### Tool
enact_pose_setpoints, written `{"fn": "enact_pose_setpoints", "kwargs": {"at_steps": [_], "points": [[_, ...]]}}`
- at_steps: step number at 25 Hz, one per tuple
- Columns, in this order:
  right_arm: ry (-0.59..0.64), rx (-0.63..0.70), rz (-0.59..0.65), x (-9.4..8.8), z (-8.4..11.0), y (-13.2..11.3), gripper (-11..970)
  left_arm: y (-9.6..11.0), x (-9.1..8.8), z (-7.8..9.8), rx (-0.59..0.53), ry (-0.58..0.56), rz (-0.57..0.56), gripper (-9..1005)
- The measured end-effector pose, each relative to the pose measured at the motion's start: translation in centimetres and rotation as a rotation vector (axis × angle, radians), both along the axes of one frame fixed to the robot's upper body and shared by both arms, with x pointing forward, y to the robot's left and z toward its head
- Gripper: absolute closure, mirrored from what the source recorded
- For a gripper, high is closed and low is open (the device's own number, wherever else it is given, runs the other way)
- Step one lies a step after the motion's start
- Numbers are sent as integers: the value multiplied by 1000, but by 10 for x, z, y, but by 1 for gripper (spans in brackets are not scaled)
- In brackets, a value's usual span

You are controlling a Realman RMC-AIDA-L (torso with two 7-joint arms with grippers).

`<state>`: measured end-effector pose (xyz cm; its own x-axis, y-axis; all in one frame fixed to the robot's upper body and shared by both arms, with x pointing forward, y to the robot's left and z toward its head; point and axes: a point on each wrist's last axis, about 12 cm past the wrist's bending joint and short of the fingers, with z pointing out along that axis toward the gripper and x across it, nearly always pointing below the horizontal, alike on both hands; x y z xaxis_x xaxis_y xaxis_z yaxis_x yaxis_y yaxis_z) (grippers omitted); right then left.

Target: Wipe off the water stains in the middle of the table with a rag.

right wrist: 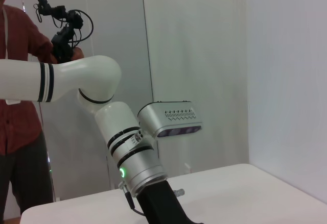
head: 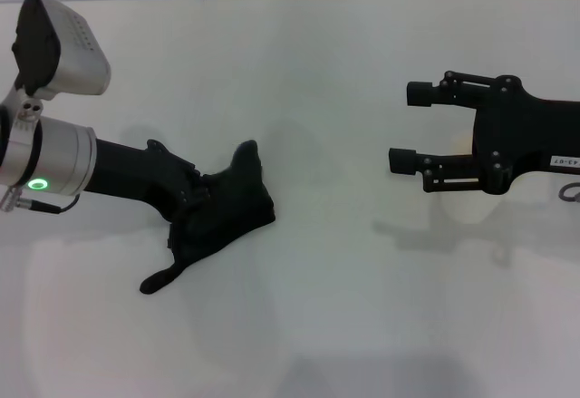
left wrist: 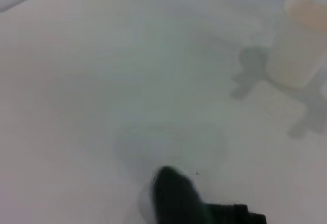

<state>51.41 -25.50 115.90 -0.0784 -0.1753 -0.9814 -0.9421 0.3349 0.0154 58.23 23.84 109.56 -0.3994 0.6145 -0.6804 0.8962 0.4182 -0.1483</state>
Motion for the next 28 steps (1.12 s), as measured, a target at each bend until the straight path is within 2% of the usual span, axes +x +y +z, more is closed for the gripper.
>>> {"fn": "enact_pose_setpoints", "kwargs": {"at_steps": [8,19,24,28], "points": [[-3,0,-1,0,1,0,126,-2,0,1,-4,4,3,838],[-3,10,-15,2,1,-1,126,-5,-5,19,-24,-46,-61,407],[-3,10,-25,3,1,-2,127,-3,-10,30,-54,-118,-90,370],[-4,10,-32,4,0,-1,127,7,-13,41,-170,-214,-90,341]]}}
